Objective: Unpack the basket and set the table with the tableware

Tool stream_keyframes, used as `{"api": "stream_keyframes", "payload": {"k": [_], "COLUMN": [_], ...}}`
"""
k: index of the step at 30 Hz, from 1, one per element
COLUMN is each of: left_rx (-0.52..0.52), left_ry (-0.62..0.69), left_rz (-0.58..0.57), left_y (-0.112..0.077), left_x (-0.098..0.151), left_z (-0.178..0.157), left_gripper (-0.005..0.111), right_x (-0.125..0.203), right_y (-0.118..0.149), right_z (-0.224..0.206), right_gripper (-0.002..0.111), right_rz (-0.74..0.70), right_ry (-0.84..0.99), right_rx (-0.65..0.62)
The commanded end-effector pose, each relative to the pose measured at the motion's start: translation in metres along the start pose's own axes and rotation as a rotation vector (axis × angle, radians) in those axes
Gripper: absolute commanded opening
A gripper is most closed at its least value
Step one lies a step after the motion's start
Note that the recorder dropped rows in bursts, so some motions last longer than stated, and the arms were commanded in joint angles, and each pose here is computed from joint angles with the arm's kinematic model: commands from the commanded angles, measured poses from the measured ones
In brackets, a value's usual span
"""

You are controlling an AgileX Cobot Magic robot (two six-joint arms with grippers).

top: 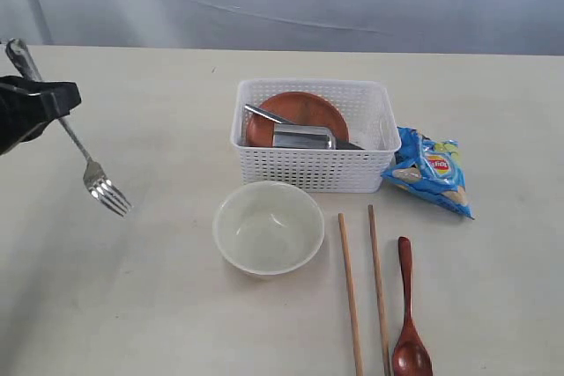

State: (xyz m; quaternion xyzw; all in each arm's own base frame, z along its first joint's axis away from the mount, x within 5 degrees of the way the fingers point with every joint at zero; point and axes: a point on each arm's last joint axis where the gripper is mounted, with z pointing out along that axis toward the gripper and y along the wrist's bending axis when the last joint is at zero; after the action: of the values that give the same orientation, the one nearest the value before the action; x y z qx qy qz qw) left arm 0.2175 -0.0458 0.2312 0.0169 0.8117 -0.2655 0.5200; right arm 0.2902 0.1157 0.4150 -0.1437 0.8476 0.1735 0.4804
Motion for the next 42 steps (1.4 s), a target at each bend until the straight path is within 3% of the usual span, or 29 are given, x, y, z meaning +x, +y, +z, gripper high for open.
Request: {"api": "stream_keyframes", "payload": {"k": [1,5,10,12,16,20,25,29,36,40,42], "left_rx": [-0.009,0.018,0.252,0.290,0.363,0.473,0.500,0.614,0.542,0.371,0.387], "left_ry": [-0.008,0.019,0.286,0.369,0.393,0.492,0.614,0.697,0.771,0.813,0.823], "left_rz": [-0.033,-0.008,-0.007,0.000,-0.057,-0.111,-0.164,-0.219,-0.282,-0.282,-0.288], "left_y": [-0.004,-0.006,-0.029,-0.034,-0.039,-0.036,-0.013,-0.007,0.012,0.030,0.030], "left_x": [-0.006,-0.001,0.012,0.007,-0.009,-0.007,0.020,0.038,0.066,0.089,0.092], "left_z": [-0.004,-0.004,-0.009,-0.010,0.003,0.026,0.060,0.073,0.090,0.094,0.094], "left_gripper": [0.000,0.000,0.000,0.000,0.000,0.000,0.000,0.000,0.000,0.000,0.000], "right_x": [0.000,0.000,0.000,0.000,0.000,0.000,0.000,0.000,0.000,0.000,0.000], "right_y": [-0.002,-0.002,-0.002,-0.002,-0.002,-0.002,-0.002,-0.002,-0.002,-0.002,-0.002], "right_z": [0.001,0.001,0.001,0.001,0.001,0.001,0.001,0.001,0.001,0.001,0.001], "right_gripper": [0.057,0.057,0.057,0.057,0.057,0.057,0.057,0.057,0.057,0.057,0.057], "right_rz": [0.003,0.003,0.003,0.003,0.003,0.003,0.003,0.003,0.003,0.003,0.003], "right_ry": [0.000,0.000,0.000,0.000,0.000,0.000,0.000,0.000,0.000,0.000,0.000], "right_rx": [0.006,0.006,0.006,0.006,0.006,0.006,0.006,0.006,0.006,0.006,0.006]}}
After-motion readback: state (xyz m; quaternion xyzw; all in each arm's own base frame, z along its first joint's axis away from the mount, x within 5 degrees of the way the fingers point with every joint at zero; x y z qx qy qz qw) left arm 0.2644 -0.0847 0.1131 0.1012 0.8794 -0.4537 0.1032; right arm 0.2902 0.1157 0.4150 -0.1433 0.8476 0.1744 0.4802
